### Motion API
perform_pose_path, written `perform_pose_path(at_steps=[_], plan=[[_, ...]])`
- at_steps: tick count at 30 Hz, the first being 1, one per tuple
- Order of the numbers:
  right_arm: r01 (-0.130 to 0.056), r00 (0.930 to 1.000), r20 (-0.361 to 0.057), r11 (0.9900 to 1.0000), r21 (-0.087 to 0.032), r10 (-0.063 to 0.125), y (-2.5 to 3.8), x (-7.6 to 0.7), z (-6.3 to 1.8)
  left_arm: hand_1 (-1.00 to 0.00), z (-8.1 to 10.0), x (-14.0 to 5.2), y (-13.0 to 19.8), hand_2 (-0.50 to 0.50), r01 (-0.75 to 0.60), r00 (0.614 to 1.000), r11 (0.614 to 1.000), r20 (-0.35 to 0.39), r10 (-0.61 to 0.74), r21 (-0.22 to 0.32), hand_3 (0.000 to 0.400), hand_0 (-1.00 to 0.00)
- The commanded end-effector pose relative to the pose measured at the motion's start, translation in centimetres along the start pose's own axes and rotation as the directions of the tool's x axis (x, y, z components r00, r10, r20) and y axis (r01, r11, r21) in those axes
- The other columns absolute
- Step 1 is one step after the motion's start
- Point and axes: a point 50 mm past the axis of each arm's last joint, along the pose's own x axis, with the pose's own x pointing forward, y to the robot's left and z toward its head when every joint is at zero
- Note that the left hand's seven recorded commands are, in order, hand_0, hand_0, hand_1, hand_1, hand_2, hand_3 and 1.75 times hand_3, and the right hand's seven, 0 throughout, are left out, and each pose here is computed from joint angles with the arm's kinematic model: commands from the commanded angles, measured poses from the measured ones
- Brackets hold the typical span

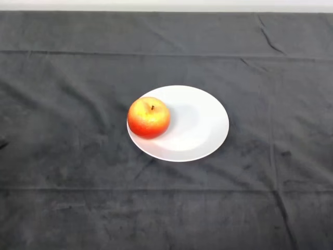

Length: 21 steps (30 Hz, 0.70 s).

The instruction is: Move the apple to the plate

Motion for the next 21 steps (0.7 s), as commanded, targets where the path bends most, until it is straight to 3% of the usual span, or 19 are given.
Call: perform_pose_path(at_steps=[1,21], plan=[[0.022,0.9992,0.034,0.9997,-0.014,-0.021,-0.33,-0.43,1.18,0.00,1.4,0.9,1.8,0.00,-0.018,0.997,1.000,0.081,0.018,0.004,0.000,0.00],[0.022,0.9992,0.034,0.9997,-0.013,-0.021,-0.32,-0.43,1.19,0.00,-1.2,0.8,7.5,0.00,-0.242,0.970,0.970,0.027,0.241,0.035,0.000,0.00]])
